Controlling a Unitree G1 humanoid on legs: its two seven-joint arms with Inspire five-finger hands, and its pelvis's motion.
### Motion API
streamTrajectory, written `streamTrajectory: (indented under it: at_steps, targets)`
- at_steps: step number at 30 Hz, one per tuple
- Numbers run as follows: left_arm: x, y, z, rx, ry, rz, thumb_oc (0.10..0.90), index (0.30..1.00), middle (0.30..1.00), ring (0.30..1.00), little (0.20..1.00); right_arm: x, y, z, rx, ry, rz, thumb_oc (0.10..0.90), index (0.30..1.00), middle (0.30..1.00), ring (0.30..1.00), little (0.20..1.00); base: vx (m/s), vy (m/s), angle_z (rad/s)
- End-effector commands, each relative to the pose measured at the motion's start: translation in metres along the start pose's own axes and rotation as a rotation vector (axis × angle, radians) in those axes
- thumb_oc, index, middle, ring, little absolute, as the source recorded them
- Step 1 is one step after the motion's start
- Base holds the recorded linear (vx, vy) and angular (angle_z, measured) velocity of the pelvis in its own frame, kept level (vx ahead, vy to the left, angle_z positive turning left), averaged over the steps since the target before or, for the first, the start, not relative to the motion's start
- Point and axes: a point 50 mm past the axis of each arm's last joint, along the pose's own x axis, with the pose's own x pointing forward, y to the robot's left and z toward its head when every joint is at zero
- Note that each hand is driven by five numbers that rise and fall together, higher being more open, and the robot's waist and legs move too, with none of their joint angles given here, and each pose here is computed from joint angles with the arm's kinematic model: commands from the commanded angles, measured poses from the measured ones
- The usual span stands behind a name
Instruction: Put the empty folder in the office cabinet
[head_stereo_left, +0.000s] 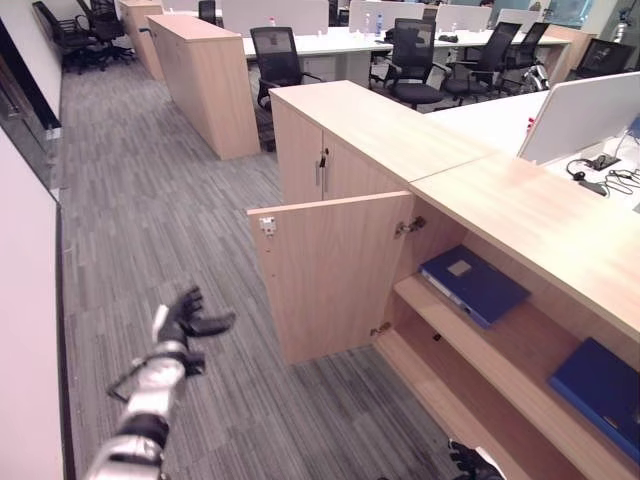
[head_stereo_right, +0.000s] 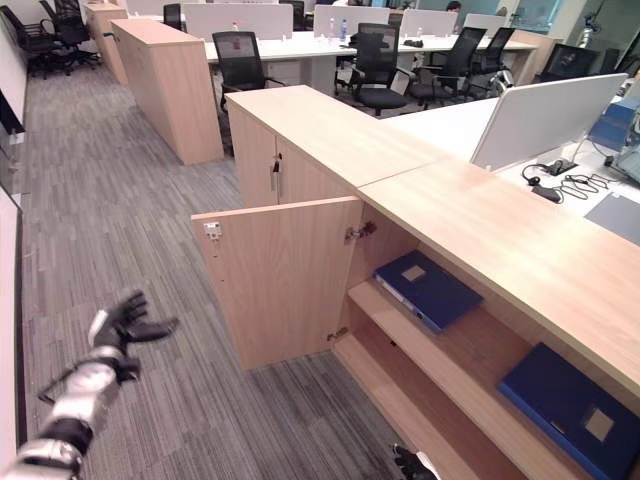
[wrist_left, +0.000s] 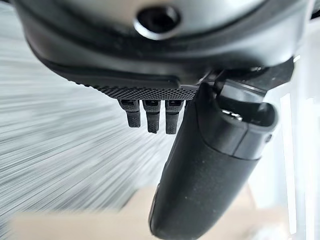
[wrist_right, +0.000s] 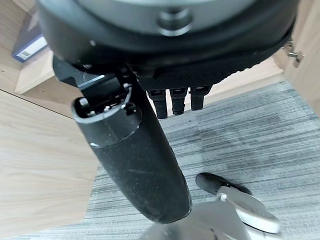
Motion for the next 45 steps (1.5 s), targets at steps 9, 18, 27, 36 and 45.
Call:
streamTrajectory:
  at_steps: [9, 18, 27, 36, 45]
  targets:
    - [0.023, 0.031, 0.144, -0.084, -0.4, 0.131, 0.8, 0.9, 0.9, 0.9, 0.9, 0.005, -0.035, 0.02, -0.049, -0.083, -0.054, 0.8, 0.9, 0.9, 0.9, 0.9, 0.03, 0.061, -0.18]
    - [0.024, 0.023, 0.182, -0.016, -0.468, 0.118, 0.8, 0.9, 0.9, 0.9, 0.9, 0.003, -0.044, 0.024, -0.027, -0.111, -0.088, 0.8, 0.9, 0.9, 0.9, 0.9, 0.01, 0.049, -0.13]
    - [0.024, 0.005, 0.192, -0.006, -0.493, 0.079, 0.8, 0.9, 0.9, 0.9, 0.9, 0.004, -0.049, 0.021, -0.04, -0.088, -0.123, 0.8, 0.9, 0.9, 0.9, 0.9, 0.0, 0.004, -0.25]
    - [0.016, -0.046, 0.208, -0.014, -0.581, -0.075, 0.8, 0.9, 0.9, 0.9, 0.9, 0.002, -0.05, 0.016, -0.07, -0.073, -0.133, 0.8, 0.9, 0.9, 0.9, 0.9, 0.0, 0.002, -0.07]
    - [-0.028, -0.134, 0.201, -0.176, -0.728, -0.42, 0.8, 0.9, 0.9, 0.9, 0.9, 0.004, -0.043, 0.021, -0.075, -0.083, -0.134, 0.8, 0.9, 0.9, 0.9, 0.9, -0.06, -0.006, 0.07]
